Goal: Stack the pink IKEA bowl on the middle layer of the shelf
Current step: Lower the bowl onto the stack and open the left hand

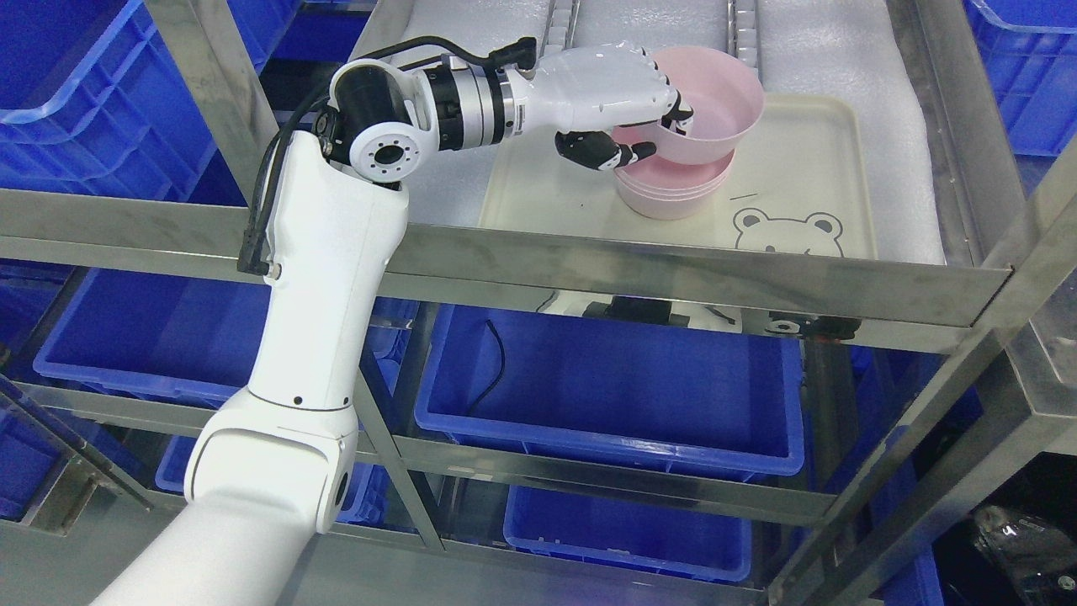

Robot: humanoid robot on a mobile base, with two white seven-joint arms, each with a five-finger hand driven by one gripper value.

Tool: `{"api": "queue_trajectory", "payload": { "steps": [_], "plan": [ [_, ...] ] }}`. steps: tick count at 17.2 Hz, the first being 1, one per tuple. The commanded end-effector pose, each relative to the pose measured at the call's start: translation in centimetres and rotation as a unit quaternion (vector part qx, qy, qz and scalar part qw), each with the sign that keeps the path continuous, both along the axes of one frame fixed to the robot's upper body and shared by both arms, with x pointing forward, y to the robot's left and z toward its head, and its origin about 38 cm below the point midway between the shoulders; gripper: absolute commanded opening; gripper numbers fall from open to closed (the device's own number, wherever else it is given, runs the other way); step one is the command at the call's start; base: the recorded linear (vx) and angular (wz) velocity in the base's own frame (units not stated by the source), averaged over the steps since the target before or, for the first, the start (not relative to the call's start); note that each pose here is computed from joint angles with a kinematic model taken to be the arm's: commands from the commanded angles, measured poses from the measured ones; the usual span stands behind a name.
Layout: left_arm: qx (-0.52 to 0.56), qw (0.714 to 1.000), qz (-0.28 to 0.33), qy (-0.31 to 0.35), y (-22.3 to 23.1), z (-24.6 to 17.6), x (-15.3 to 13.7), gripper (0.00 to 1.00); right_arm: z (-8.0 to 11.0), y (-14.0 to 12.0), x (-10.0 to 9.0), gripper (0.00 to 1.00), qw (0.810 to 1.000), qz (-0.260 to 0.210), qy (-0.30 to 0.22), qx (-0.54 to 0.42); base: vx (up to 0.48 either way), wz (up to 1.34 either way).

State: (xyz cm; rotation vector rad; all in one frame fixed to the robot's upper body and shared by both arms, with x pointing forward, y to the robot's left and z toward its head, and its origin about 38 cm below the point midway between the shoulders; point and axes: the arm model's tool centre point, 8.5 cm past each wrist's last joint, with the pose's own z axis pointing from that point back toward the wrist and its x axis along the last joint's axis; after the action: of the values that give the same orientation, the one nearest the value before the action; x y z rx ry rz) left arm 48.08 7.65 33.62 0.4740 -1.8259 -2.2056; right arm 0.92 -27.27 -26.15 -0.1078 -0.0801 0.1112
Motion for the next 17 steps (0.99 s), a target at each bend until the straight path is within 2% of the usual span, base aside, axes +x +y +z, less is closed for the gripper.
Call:
{"api": "queue_trajectory", "payload": {
  "steps": [1, 6, 10, 12, 15, 17],
  "plan": [
    [0.007, 1.0, 0.01, 0.004, 1.6, -1.0, -0.1, 0.04, 0.1, -1.1, -0.9, 1.0, 1.0, 0.0, 0.003, -0.009, 0.0, 0.0],
    [0.013, 1.0, 0.019, 0.003, 2.5, -0.9, 0.2, 0.05, 0.1, -1.1, -0.9, 1.0, 1.0, 0.0, 0.003, -0.009, 0.0, 0.0],
    [0.004, 1.0, 0.009, 0.001, 1.5, -0.6, 0.0, 0.15, 0.1, -1.1, -0.9, 1.0, 1.0, 0.0, 0.003, -0.009, 0.0, 0.0],
    [-0.002, 1.0, 0.002, 0.003, 0.7, -0.6, -0.1, 0.25, 0.1, -1.1, -0.9, 1.0, 1.0, 0.0, 0.003, -0.009, 0.0, 0.0],
    [-0.004, 1.0, 0.004, 0.006, 0.8, -0.8, 0.0, 0.52, 0.1, -1.1, -0.9, 1.0, 1.0, 0.0, 0.003, -0.009, 0.0, 0.0],
    [-0.006, 1.0, 0.005, 0.006, 0.9, -0.7, 0.1, 0.56, 0.1, -1.1, -0.9, 1.0, 1.0, 0.0, 0.003, -0.009, 0.0, 0.0]
  ]
}}
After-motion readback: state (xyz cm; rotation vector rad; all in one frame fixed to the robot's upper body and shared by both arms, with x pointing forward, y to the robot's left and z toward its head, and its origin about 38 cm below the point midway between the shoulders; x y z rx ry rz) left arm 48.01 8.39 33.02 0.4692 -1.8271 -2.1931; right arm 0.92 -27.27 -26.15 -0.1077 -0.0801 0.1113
